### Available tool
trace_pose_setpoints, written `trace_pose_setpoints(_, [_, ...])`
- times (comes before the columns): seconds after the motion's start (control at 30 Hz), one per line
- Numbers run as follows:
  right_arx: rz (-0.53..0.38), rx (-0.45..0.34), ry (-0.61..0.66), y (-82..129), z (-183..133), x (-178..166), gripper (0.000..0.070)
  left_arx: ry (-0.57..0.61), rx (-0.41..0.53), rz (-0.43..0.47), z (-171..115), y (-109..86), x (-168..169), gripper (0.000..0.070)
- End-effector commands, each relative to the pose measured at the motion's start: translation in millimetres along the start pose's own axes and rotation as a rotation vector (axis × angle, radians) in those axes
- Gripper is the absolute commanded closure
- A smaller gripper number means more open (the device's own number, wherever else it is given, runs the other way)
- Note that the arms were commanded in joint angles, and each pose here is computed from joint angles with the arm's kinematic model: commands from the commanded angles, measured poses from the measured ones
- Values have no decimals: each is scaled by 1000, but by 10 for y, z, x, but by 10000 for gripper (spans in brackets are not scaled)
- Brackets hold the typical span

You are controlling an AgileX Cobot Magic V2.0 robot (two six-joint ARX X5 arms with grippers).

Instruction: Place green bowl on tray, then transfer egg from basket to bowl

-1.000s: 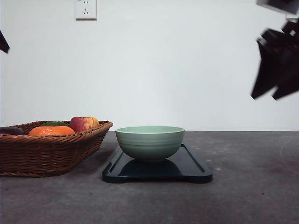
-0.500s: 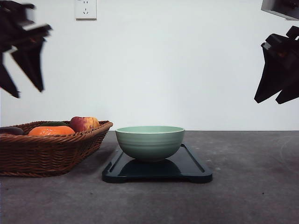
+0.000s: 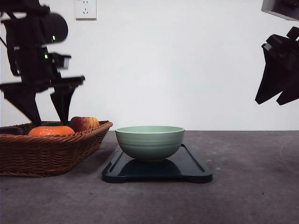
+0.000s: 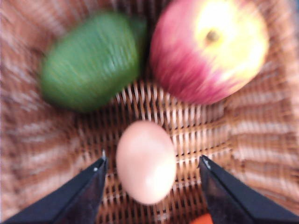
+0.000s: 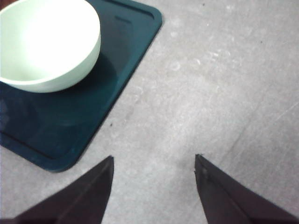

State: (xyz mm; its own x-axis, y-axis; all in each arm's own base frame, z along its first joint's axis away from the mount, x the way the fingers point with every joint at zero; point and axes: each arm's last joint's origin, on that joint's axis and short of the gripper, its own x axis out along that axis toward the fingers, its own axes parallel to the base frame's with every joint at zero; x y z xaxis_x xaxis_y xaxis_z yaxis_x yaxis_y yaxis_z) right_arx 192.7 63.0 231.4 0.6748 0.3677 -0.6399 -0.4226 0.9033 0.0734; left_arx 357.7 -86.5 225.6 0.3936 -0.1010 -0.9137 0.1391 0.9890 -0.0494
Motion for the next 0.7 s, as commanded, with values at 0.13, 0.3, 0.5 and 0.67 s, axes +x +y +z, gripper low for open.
trace_pose_setpoints(0.13, [1,-7,-1,3,15,8,358,51,-14,4,33,-10,275,293])
trace_pose_setpoints(0.3, [1,-7,0,3,14,8,358,67,-14,6,24,-10,351,296])
trace_pose_setpoints(0.5, [1,-6,2,4,13,8,358,64,-14,6,27,-8,350,297])
trace_pose_setpoints(0.67, [1,-6,2,4,12,8,358,50,-14,5,41,-10,349,298])
